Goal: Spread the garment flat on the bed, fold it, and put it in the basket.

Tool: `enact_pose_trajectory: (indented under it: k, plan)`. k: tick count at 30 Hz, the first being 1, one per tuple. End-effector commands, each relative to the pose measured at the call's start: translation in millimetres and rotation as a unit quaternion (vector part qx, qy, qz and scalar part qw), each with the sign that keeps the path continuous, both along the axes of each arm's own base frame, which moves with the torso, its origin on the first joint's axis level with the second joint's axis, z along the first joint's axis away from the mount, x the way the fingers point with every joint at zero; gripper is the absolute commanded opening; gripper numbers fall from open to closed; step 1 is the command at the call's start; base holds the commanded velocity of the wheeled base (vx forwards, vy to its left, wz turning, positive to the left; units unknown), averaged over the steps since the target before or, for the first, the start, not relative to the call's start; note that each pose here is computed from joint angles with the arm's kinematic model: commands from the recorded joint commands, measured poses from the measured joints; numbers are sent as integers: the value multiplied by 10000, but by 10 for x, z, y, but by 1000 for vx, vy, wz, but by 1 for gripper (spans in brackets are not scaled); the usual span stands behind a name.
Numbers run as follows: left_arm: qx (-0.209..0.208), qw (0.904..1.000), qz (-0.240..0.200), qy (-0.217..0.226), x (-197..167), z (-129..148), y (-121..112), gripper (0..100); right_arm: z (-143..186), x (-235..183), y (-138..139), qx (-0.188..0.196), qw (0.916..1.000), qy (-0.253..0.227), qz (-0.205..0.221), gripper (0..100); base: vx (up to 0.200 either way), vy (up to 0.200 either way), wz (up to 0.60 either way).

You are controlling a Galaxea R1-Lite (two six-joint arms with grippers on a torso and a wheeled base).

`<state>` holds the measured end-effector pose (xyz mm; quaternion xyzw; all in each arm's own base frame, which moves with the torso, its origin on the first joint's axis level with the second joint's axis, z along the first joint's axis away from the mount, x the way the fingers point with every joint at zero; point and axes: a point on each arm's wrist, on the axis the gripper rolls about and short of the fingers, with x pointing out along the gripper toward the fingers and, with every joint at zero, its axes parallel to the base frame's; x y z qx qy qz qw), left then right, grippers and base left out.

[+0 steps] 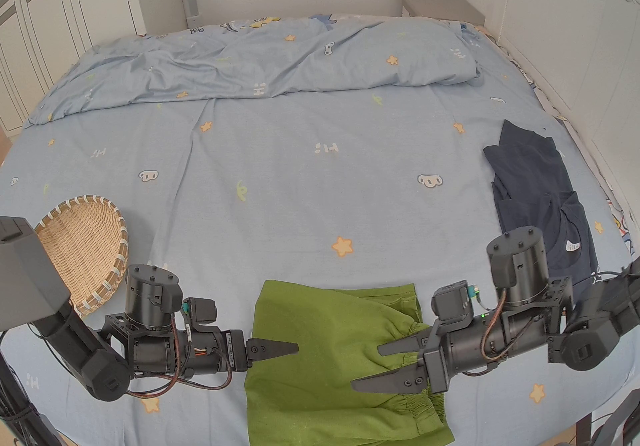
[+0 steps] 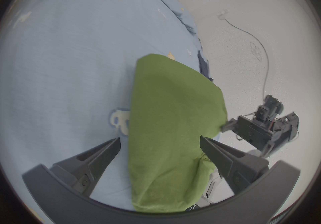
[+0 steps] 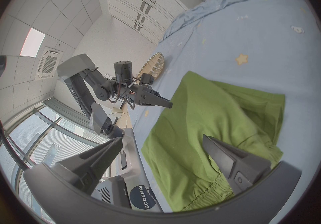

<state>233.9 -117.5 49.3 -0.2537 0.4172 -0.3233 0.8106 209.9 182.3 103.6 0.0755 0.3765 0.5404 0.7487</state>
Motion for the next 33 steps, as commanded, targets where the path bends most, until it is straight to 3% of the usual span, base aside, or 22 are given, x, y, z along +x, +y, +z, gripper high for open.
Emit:
enact_pose_trajectory:
  k: [1, 14, 23, 33]
  plan:
    - [-17, 9994, -247, 244, -3, -197, -72, 100, -348, 117, 78, -288, 9989, 373, -7, 100, 0, 0, 0]
    - [-260, 9983, -476, 206, -109, -247, -214, 100, -487, 392, -224, -290, 9959, 511, -692, 100, 0, 0, 0]
    - [-401, 9939, -1001, 252, -312, -368, -326, 100, -504, 479, -361, -275, 9936, 546, -949, 100, 0, 0, 0]
    - [-662, 9934, -930, 140, -274, -465, -371, 100, -487, 512, -422, -158, 9937, 510, -983, 100, 0, 0, 0]
